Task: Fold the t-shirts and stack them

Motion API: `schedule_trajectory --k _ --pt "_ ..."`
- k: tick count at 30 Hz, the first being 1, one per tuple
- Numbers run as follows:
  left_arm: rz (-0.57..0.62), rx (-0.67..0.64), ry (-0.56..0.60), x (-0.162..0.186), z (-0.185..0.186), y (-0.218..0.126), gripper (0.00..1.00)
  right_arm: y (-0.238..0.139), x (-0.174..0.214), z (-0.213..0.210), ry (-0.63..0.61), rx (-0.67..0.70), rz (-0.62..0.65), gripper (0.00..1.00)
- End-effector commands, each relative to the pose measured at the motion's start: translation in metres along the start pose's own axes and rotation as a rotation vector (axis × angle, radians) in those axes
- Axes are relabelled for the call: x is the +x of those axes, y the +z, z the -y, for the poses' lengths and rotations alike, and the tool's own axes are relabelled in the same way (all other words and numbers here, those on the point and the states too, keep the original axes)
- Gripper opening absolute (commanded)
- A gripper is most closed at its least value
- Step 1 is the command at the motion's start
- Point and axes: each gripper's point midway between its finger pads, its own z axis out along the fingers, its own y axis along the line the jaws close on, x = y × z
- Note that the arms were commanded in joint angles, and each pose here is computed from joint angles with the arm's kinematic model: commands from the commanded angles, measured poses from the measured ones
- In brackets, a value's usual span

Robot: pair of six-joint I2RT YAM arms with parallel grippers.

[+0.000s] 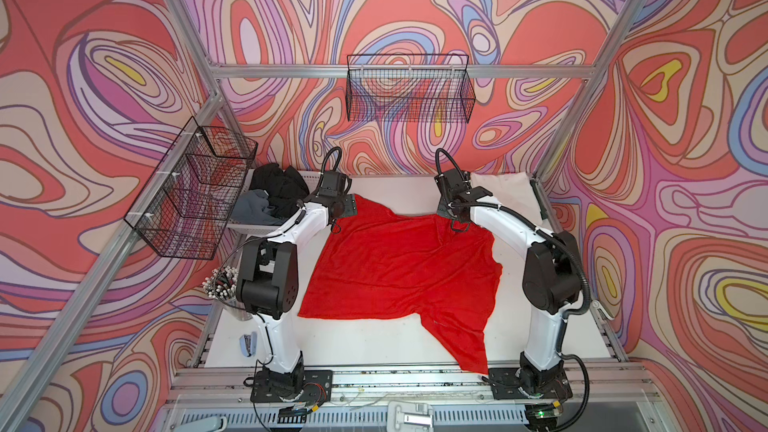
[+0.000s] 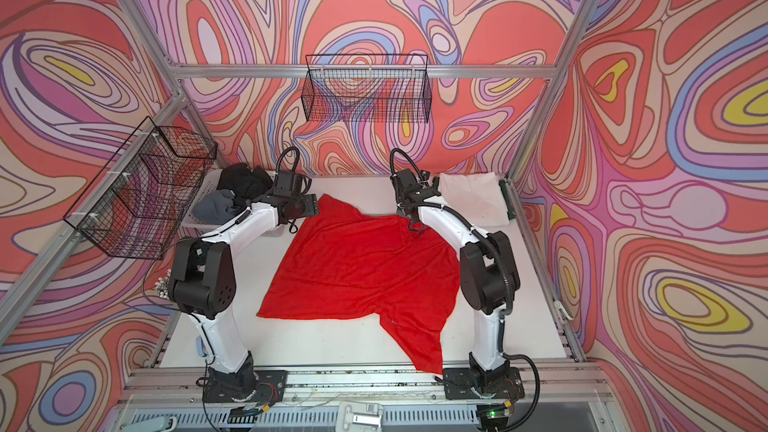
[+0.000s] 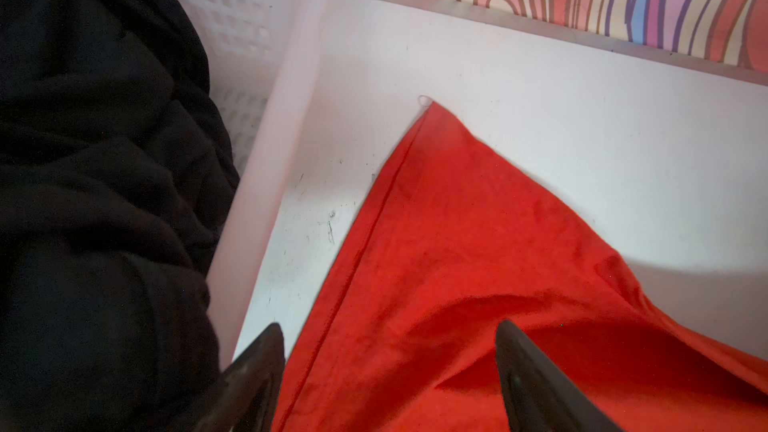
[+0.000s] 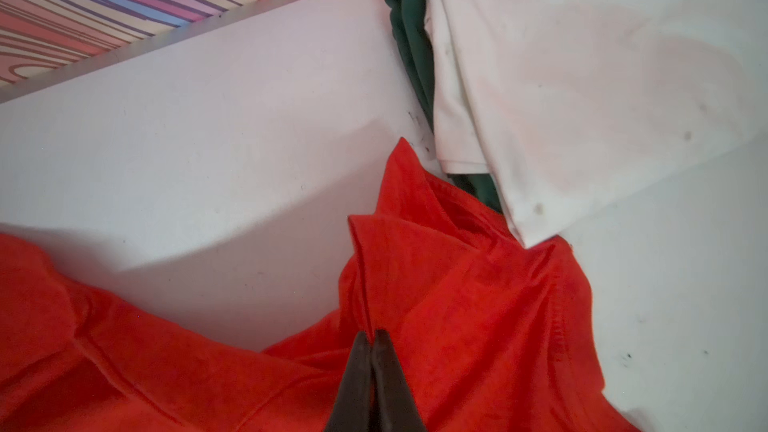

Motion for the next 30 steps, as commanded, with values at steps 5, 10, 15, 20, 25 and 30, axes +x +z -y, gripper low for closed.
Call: schedule_trajectory --k 5,10,15,20,25,30 --pt "0.041 0.04 -0.035 -0.011 0.007 -0.016 0.8 0.019 0.036 0.017 0.011 0.045 -0.066 0.26" --pt "0.045 0.052 -0.037 -0.013 0.009 -0.019 0.8 0.032 0.045 0.027 0.041 0.029 -0.097 0.24" --pt "0.04 0.055 -0.037 -0.012 0.01 -0.02 0.8 0.038 0.04 0.025 0.052 0.006 -0.086 0.24" --pt "0.041 0.068 -0.034 -0.013 0.014 -0.019 0.8 0.053 0.03 0.034 0.039 0.045 -0.082 0.33" --pt "0.023 0.076 -0.032 -0.01 0.017 -0.011 0.8 0.069 0.015 0.032 0.073 -0.024 -0.082 0.34" --pt "0.004 0.066 -0.028 -0.007 0.017 -0.005 0.8 0.081 0.015 0.025 0.048 -0.021 -0.099 0.33"
